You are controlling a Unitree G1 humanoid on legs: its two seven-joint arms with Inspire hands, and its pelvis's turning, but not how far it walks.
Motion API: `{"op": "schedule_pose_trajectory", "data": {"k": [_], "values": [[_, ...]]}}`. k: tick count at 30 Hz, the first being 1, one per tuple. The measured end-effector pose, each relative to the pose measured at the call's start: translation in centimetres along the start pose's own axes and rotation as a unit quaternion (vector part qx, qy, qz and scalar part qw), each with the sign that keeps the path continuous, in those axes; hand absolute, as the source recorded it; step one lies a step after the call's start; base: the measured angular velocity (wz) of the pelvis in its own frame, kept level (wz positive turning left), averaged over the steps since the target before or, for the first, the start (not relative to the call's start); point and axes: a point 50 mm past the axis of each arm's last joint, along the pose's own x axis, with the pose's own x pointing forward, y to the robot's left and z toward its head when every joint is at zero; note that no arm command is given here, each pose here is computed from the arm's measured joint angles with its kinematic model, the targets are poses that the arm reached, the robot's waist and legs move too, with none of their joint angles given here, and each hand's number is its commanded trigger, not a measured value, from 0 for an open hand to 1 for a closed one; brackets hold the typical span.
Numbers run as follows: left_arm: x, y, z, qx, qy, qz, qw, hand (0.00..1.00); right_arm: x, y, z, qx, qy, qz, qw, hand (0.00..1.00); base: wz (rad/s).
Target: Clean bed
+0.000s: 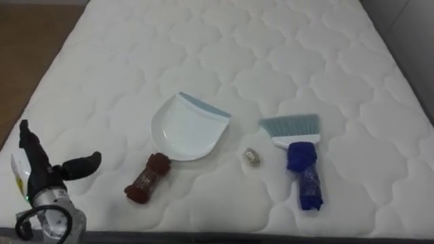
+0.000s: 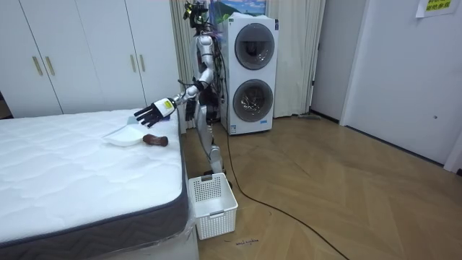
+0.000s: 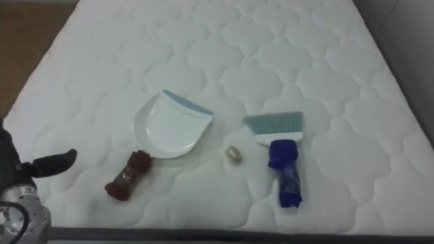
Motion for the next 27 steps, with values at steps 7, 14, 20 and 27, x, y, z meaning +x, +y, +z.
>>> {"op": "schedule_pose_trajectory", "data": {"k": [7,14,20,27], "values": [[-0.5,-2.3,-1.0,0.030,0.023,-0.050,0.998,0.00,0.1,0.4,0.2,0.011,0.003,0.000,1.000,0.00,0.02],[-0.4,-4.2,-0.2,0.034,0.016,-0.079,0.996,0.00,0.5,0.7,3.6,0.028,-0.038,-0.023,0.999,0.00,0.04],[0.6,-4.8,1.0,0.028,0.012,-0.079,0.996,0.00,0.6,0.1,5.5,0.001,-0.053,-0.033,0.998,0.00,-0.11],[1.0,-5.0,1.4,0.024,0.014,-0.075,0.997,0.00,0.6,0.1,5.5,0.016,-0.055,-0.041,0.998,0.00,-0.09]]}}
